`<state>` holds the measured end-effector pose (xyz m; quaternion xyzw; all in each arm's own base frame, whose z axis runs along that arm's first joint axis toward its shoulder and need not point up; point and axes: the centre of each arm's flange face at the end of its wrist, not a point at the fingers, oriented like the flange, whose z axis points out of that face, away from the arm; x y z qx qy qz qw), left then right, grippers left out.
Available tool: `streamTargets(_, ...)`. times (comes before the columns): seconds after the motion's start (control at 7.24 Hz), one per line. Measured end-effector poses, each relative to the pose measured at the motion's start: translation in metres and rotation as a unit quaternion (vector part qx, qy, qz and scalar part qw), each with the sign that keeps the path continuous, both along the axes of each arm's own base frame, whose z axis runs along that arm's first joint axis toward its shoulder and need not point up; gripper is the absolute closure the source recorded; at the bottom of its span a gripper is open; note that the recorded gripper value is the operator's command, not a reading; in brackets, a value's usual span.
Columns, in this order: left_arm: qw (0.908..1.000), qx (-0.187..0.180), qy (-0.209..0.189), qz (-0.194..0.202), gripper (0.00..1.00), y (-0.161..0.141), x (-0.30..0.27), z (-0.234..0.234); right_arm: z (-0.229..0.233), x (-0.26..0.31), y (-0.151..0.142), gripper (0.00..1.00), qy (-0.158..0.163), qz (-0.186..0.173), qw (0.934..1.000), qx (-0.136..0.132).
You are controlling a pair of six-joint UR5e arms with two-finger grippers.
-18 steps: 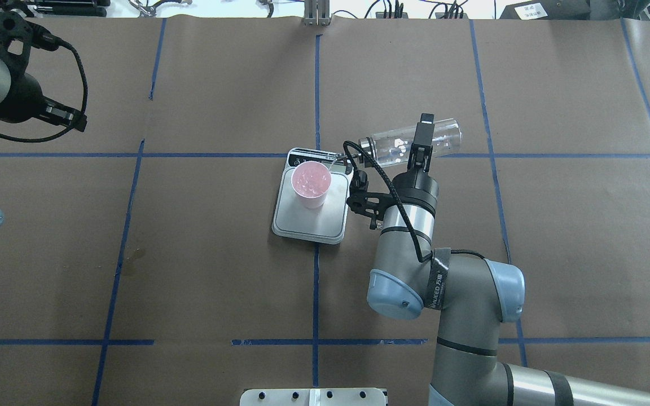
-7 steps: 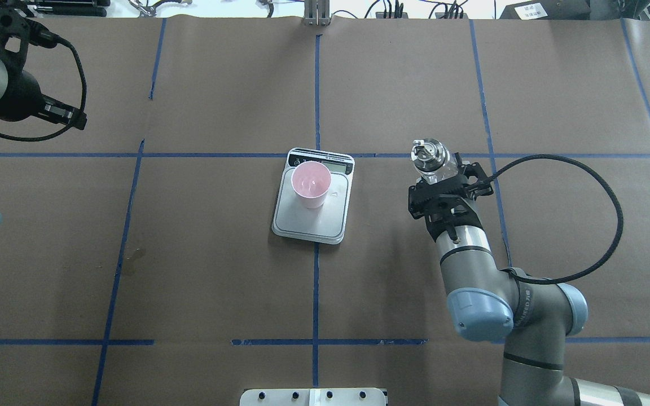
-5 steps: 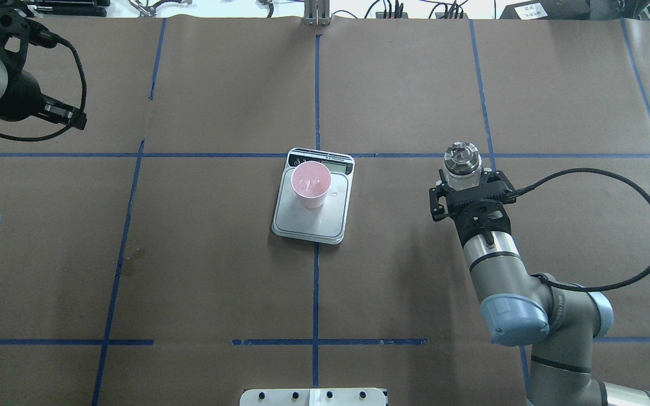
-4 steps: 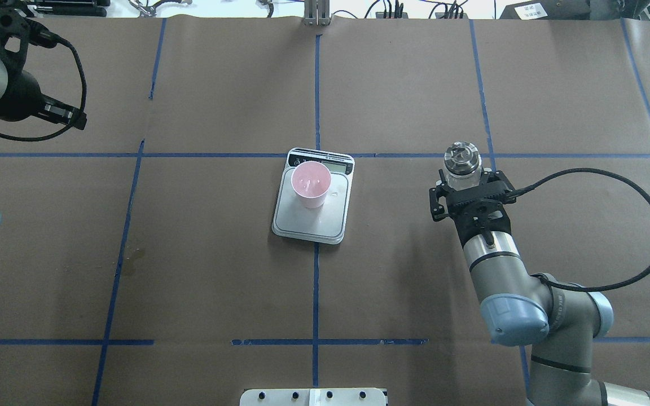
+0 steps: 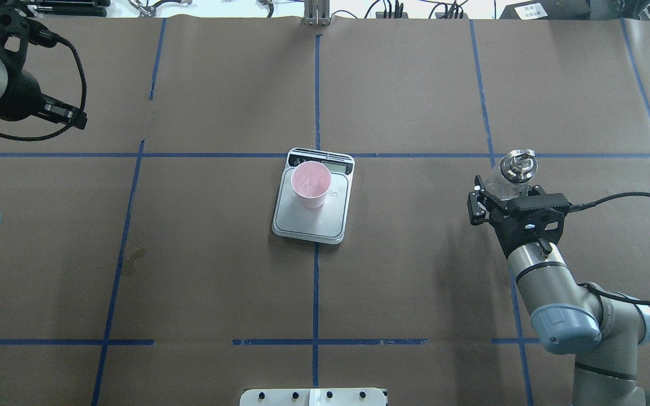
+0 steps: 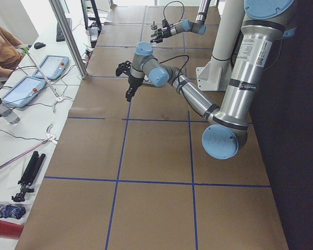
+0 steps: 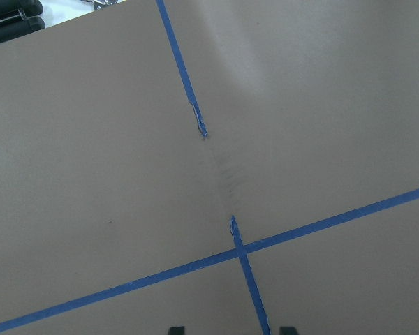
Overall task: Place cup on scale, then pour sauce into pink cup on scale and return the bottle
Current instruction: 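Carry the glass bottle back to its starting spot with the right gripper, then lower the glass bottle onto the table with the right gripper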
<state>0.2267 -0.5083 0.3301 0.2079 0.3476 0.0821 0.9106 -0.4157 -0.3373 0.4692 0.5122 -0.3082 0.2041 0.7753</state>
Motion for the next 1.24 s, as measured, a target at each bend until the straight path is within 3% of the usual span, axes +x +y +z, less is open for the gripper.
streamTargets(0.28, 1.0000, 0.000, 0.000, 0.000, 0.45, 0.000, 0.000, 0.000, 0.026, -0.013, -0.002, 1.00, 0.008, 0.004, 0.9999, -0.010)
streamTargets(1.24, 1.0000, 0.001, 0.001, 0.000, 0.45, 0.001, -0.001, -0.002, 0.026, -0.021, -0.006, 1.00, -0.002, 0.008, 0.9999, -0.013)
